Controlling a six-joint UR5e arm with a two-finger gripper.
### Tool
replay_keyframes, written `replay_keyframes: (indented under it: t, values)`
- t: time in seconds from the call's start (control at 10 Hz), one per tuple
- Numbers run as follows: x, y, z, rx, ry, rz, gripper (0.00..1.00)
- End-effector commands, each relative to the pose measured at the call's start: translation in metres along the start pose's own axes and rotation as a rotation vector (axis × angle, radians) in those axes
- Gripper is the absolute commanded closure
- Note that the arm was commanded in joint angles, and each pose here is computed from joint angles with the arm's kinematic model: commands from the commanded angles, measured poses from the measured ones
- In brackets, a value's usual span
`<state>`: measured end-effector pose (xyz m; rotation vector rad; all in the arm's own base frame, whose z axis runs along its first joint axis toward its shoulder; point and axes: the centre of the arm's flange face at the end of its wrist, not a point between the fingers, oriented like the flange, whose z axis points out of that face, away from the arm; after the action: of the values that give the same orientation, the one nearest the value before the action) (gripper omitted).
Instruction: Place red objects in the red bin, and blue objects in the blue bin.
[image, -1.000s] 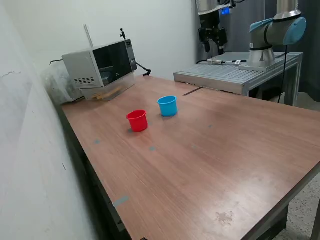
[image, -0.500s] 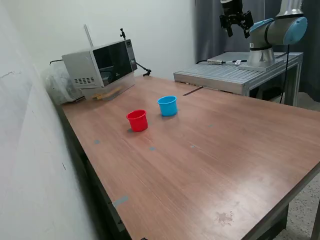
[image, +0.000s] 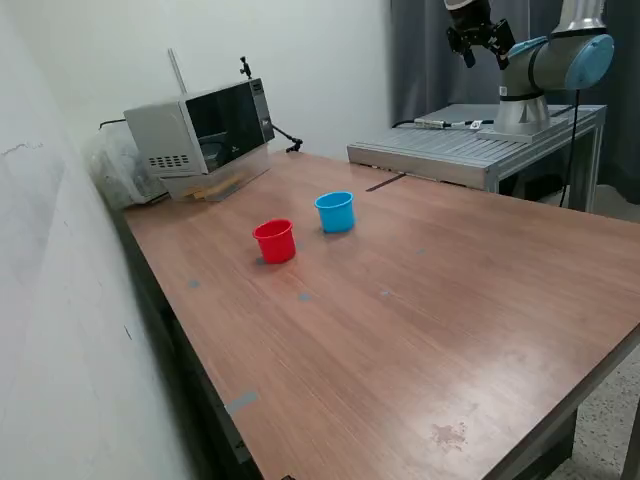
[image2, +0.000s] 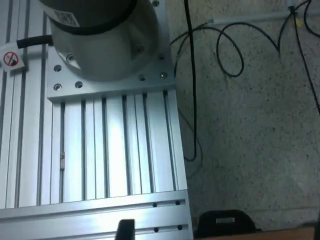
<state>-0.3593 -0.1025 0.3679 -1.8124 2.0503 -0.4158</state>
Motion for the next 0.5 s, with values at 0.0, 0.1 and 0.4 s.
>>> replay_keyframes:
  t: [0.0,0.1,0.4]
  values:
    - [-0.0004,-0.0005,0.0008,0.004,0.000,0.001,0.00]
    - [-0.0004,0.0002,0.0003,0.003,0.000,0.001,0.00]
    - [-0.0005,-0.0003,-0.0001,0.001,0.000,0.001,0.00]
